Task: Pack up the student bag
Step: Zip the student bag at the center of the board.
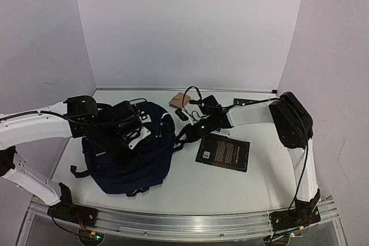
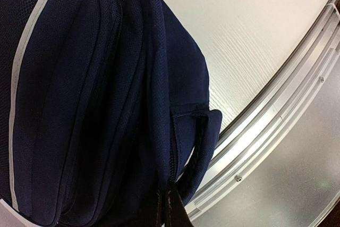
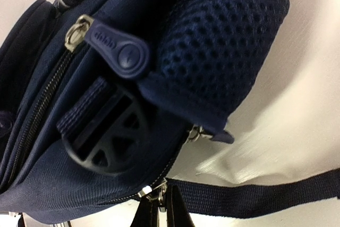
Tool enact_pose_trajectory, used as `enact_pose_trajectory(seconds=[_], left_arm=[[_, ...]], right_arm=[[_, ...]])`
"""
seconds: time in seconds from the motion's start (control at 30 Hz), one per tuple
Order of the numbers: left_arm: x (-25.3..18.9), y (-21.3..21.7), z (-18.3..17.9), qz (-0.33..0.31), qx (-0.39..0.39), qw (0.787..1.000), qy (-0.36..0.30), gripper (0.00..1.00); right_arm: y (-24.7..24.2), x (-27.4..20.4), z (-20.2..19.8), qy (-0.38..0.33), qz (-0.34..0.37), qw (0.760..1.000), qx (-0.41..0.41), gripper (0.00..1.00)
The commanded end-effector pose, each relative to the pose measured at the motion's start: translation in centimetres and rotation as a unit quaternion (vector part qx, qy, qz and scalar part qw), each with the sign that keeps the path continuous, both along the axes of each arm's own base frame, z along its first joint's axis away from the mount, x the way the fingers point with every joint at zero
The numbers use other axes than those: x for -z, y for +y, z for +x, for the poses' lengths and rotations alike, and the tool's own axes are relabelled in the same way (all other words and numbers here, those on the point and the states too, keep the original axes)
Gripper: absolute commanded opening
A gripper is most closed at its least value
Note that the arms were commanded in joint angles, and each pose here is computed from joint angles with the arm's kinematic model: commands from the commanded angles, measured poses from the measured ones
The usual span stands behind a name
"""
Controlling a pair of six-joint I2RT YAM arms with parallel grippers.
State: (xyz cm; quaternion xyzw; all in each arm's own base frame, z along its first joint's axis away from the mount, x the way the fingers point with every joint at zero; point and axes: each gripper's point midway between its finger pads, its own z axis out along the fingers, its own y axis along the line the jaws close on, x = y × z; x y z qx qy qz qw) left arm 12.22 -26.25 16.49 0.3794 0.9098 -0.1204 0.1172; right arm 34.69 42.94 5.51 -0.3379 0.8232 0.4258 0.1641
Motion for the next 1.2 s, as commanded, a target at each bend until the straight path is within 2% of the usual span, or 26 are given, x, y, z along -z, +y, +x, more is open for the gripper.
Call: enact_pose_trajectory(seconds=[0.0, 0.2, 0.4, 0.47, 0.53, 0.57, 0.6, 0.67, 0.73, 0.77, 0.87, 1.0, 1.17], left_arm=[[-2.3, 1.3, -3.3, -0.009, 0.024, 0.998, 0.054, 0.00], [-1.7, 2.7, -4.8, 0.007, 0.030, 0.996, 0.086, 0.00], [-1.9, 2.6, -5.1, -0.001, 0.032, 0.995, 0.090, 0.00], [-1.4, 2.3, -5.1, 0.007, 0.037, 0.995, 0.096, 0.00], [-0.8, 1.8, -5.0, 0.010, 0.040, 0.994, 0.102, 0.01], [-0.5, 1.5, -4.9, 0.009, 0.041, 0.994, 0.102, 0.04], [-0.4, 1.3, -4.7, 0.007, 0.040, 0.994, 0.098, 0.11], [-0.6, 0.7, -4.1, -0.001, 0.037, 0.996, 0.086, 0.31], [-1.0, 0.1, -3.5, -0.009, 0.032, 0.997, 0.073, 0.50], [-1.2, -0.2, -3.3, -0.013, 0.030, 0.997, 0.069, 0.54], [-1.9, -1.4, -2.4, -0.026, 0.029, 0.998, 0.055, 0.60], [-2.8, -2.4, -0.6, -0.060, 0.004, 0.997, 0.043, 0.61], [-4.7, -1.5, 3.0, -0.108, -0.075, 0.991, 0.021, 0.63]], right_arm=[[-3.2, -0.4, 6.5, -0.049, -0.038, 0.993, 0.102, 0.00], [-7.1, 0.8, 10.2, -0.070, -0.087, 0.976, 0.186, 0.00], [-6.8, -0.1, 10.4, -0.070, -0.070, 0.980, 0.175, 0.00], [-6.2, -0.9, 9.8, -0.063, -0.051, 0.985, 0.154, 0.07], [-5.6, -2.2, 8.5, -0.060, -0.030, 0.990, 0.122, 0.20], [-5.6, -3.0, 7.8, -0.063, -0.022, 0.992, 0.105, 0.30], [-5.6, -3.7, 7.0, -0.069, -0.017, 0.994, 0.084, 0.38], [-5.9, -5.1, 5.2, -0.087, -0.013, 0.996, 0.036, 0.52], [-6.3, -6.2, 3.7, -0.102, -0.013, 0.995, -0.004, 0.62], [-6.4, -6.9, 3.1, -0.115, -0.012, 0.993, -0.024, 0.67], [-6.1, -8.9, 2.2, -0.135, 0.006, 0.989, -0.065, 0.75], [-4.5, -10.7, 2.7, -0.158, 0.042, 0.981, -0.099, 0.75], [-1.9, -11.2, 3.8, -0.184, 0.056, 0.972, -0.132, 0.74]])
